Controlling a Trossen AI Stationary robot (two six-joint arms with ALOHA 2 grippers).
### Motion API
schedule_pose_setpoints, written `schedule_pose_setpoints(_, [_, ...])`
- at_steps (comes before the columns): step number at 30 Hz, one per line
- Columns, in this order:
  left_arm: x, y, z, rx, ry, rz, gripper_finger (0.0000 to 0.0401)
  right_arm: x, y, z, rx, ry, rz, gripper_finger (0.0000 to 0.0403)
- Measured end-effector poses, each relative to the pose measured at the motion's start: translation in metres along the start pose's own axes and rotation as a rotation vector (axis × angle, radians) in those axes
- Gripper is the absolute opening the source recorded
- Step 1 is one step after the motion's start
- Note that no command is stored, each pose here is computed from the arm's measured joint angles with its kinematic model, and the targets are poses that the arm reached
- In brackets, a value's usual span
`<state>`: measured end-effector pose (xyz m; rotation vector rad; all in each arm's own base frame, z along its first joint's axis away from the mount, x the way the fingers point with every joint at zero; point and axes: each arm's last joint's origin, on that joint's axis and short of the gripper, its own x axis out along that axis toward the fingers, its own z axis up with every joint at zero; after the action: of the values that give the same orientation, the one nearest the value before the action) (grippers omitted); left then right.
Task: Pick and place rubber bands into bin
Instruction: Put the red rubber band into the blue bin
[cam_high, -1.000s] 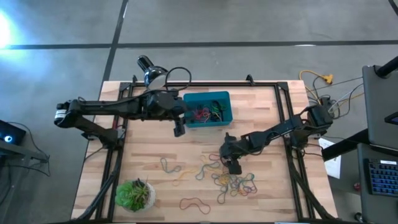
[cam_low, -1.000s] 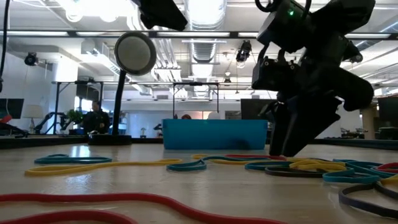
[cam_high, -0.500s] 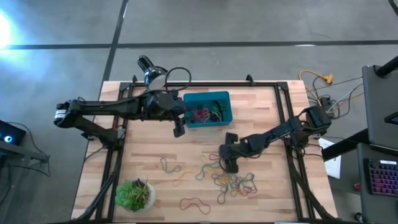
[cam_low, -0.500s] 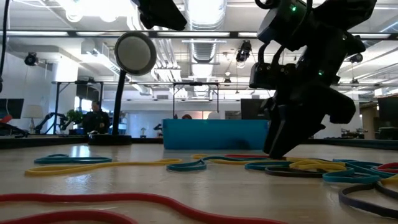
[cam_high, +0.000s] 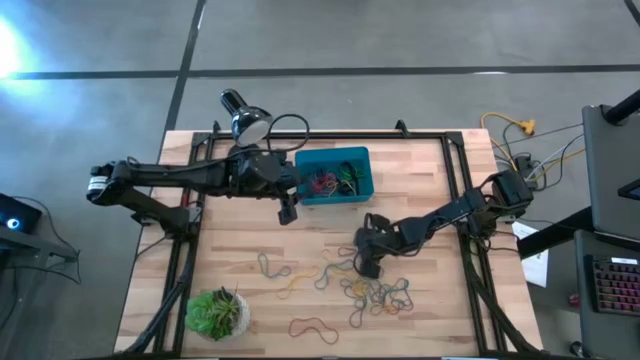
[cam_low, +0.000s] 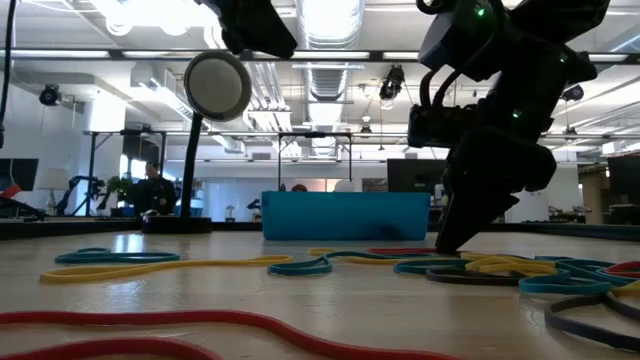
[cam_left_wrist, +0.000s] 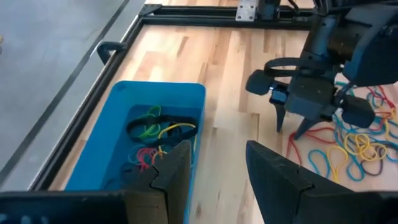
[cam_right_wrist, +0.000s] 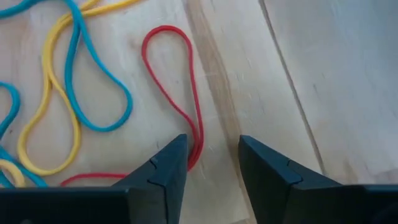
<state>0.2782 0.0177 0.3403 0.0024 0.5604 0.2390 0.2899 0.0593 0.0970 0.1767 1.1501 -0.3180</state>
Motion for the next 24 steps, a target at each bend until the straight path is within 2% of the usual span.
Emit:
schedule_pose_setpoints(6, [0.002,-0.003,-0.005,-0.012,0.015,-0.008,0.0139,-0.002,-0.003,-0.001,0.120,-0.005,-0.056,0.0113])
schedule_pose_setpoints(9, [0.002,-0.004,-0.005,-0.015,0.015,-0.012,0.0139,-0.006,-0.005,-0.004,0.119,0.011,-0.096,0.0105])
schedule_pose_setpoints(12, [0.002,-0.004,-0.005,-0.016,0.012,-0.011,0.0139,-0.019,-0.019,-0.022,0.052,0.141,-0.291,0.0097])
schedule_pose_setpoints(15, [0.001,-0.004,-0.005,-0.018,0.009,-0.010,0.0139,-0.031,-0.026,-0.028,0.067,0.157,-0.374,0.0089])
schedule_pose_setpoints(18, [0.001,-0.004,-0.004,-0.018,0.004,-0.011,0.0139,-0.042,-0.034,-0.035,0.047,0.192,-0.396,0.0081])
schedule_pose_setpoints(24, [0.001,-0.004,-0.003,-0.019,-0.010,-0.012,0.0139,-0.047,-0.038,-0.044,0.040,0.210,-0.316,0.0063])
